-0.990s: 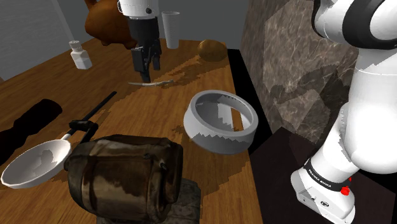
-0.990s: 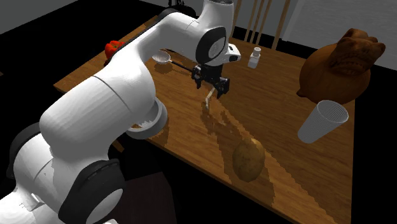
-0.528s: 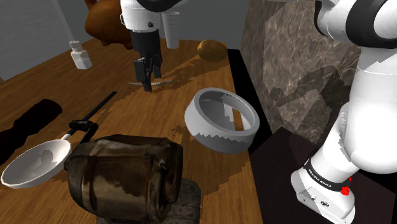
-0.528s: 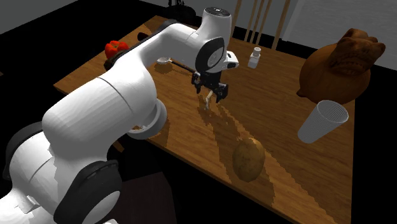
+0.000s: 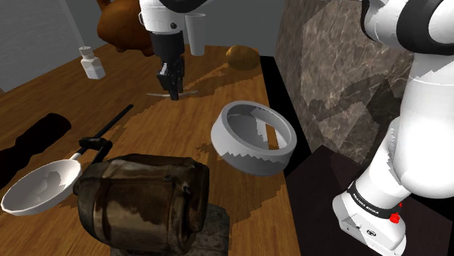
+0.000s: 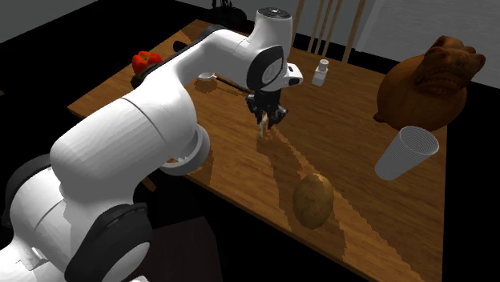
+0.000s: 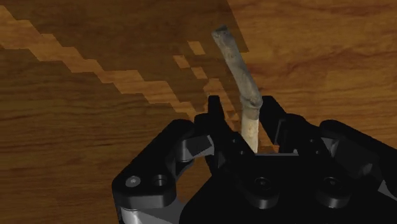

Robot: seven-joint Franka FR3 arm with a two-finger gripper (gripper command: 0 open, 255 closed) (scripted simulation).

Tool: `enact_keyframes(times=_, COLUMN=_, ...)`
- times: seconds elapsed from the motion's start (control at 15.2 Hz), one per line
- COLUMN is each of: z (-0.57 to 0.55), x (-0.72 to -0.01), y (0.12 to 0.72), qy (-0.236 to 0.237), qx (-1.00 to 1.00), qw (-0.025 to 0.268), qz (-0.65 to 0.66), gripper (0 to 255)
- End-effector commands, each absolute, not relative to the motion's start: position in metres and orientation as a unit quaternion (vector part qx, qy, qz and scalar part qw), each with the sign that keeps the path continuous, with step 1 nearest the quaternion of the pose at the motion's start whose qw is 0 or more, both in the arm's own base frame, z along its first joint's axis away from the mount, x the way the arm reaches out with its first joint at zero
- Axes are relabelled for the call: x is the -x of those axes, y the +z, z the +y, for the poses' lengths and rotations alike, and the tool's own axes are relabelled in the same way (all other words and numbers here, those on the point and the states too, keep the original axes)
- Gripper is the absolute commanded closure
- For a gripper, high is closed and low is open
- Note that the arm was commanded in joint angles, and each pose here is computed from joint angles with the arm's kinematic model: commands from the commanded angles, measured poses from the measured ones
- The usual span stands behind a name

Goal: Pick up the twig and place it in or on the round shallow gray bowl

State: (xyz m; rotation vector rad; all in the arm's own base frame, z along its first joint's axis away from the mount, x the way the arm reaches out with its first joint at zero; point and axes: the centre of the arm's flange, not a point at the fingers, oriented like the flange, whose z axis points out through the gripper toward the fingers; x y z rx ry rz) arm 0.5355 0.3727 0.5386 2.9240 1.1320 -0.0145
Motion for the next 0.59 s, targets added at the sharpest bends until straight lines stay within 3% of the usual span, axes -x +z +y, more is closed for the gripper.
enact_keyframes(times=0.0, z=0.3783, x=-0.5314, y=0.5328, qy=-0.014, qx=-0.931, qw=-0.008, qz=0.363, gripper=255)
enact_keyframes(times=0.53, z=0.3784, x=-0.5320, y=0.5382, qy=-0.014, qx=-0.931, qw=-0.008, qz=0.363, gripper=255)
